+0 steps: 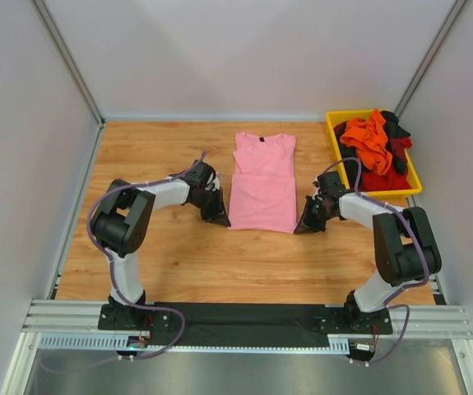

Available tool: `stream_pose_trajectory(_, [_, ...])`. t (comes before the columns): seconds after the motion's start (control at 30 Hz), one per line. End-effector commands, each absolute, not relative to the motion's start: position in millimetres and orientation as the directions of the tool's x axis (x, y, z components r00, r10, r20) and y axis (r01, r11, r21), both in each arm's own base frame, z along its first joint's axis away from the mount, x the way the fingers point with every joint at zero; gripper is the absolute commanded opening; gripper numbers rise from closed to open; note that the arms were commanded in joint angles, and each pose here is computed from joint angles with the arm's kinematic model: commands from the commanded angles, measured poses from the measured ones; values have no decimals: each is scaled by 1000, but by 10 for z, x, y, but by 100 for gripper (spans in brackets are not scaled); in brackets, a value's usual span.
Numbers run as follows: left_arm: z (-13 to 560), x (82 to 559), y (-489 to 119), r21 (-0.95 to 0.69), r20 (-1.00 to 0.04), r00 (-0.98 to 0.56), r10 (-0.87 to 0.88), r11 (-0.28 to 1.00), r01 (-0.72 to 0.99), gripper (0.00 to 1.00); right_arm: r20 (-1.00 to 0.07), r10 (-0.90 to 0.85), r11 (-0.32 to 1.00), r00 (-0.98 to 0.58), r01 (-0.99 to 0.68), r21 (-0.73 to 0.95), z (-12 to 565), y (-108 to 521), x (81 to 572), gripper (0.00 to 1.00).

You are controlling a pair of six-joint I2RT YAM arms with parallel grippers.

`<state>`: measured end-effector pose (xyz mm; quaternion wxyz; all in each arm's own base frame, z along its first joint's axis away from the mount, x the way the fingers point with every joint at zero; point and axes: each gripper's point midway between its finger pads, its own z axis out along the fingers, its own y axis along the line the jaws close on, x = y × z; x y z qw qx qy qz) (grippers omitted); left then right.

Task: Fold and stack the t-shirts
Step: Fold the tshirt

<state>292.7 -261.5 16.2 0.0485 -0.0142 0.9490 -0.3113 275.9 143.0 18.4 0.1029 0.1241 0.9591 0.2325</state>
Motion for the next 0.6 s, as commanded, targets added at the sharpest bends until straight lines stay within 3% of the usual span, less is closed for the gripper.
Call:
stream_pose_trajectory(0.0, [106, 2882, -2501, -505, -83, -995, -48, 863, 0, 0, -146, 284, 883, -948, 199, 426, 281, 1347, 2703, 0])
stream_pose_trajectory(0.57, [560, 2090, -2456, -475, -130, -991, -12, 879, 52, 0, -227, 262, 910, -938, 161, 383, 573, 1310, 1850, 0])
